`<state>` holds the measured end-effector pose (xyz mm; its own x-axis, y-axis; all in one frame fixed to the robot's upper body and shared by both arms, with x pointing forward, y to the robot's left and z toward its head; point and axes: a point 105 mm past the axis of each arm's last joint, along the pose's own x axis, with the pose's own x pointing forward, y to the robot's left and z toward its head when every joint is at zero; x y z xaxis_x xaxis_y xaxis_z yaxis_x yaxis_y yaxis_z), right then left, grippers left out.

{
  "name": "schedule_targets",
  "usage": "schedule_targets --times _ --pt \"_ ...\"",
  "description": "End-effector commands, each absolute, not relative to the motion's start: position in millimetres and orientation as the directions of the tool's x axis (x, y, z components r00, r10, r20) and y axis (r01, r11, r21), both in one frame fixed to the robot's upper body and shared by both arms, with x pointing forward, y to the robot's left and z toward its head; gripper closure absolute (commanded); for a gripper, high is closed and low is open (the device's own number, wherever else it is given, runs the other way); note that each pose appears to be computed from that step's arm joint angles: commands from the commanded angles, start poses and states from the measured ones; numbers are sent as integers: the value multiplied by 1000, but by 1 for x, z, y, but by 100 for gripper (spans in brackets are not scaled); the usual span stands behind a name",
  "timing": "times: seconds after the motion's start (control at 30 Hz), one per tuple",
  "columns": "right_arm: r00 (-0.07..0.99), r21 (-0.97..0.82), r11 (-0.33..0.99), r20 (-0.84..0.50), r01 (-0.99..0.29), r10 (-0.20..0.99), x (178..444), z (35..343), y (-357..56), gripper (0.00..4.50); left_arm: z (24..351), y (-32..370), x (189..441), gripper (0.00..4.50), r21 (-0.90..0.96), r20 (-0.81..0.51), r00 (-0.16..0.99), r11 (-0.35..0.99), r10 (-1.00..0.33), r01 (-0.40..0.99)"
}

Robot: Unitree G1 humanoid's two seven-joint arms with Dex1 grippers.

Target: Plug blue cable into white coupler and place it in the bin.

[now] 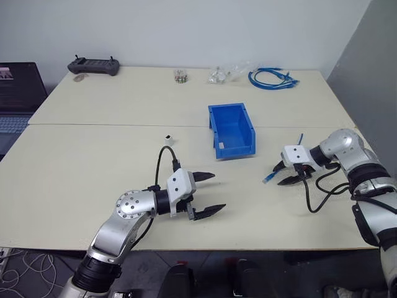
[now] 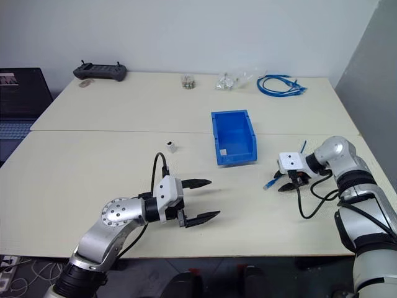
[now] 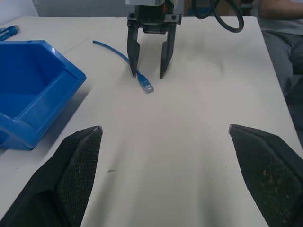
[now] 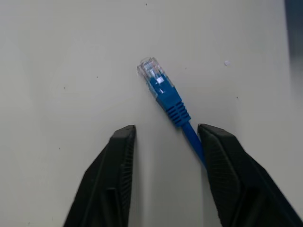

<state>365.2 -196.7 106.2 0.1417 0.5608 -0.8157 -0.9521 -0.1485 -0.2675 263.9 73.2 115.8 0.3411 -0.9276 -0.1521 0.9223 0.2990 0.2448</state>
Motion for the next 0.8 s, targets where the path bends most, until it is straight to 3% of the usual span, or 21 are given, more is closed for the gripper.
schedule_targets --times 0.03,0.2,0.47,0.6,0.7,0.8 --pt "147 -292 -183 -821 -939 552 369 111 -191 325 127 63 259 0 272 -114 307 267 -945 925" --pt "144 -296 -191 -816 -936 560 370 112 -186 441 128 61 258 0 270 -111 300 261 -948 927" --pt "139 -303 -171 -777 -938 613 372 125 -178 446 127 68 255 0 270 -120 316 275 -941 923" --pt "34 -242 -164 -650 -956 759 367 140 -130 446 124 85 250 0 254 -128 369 329 -920 909" --pt "19 -283 -242 -684 -928 729 357 131 -100 446 119 108 245 0 214 -134 474 442 -870 871" --pt "49 -285 -179 -641 -942 766 353 132 -65 446 110 132 234 0 167 -153 586 563 -796 809"
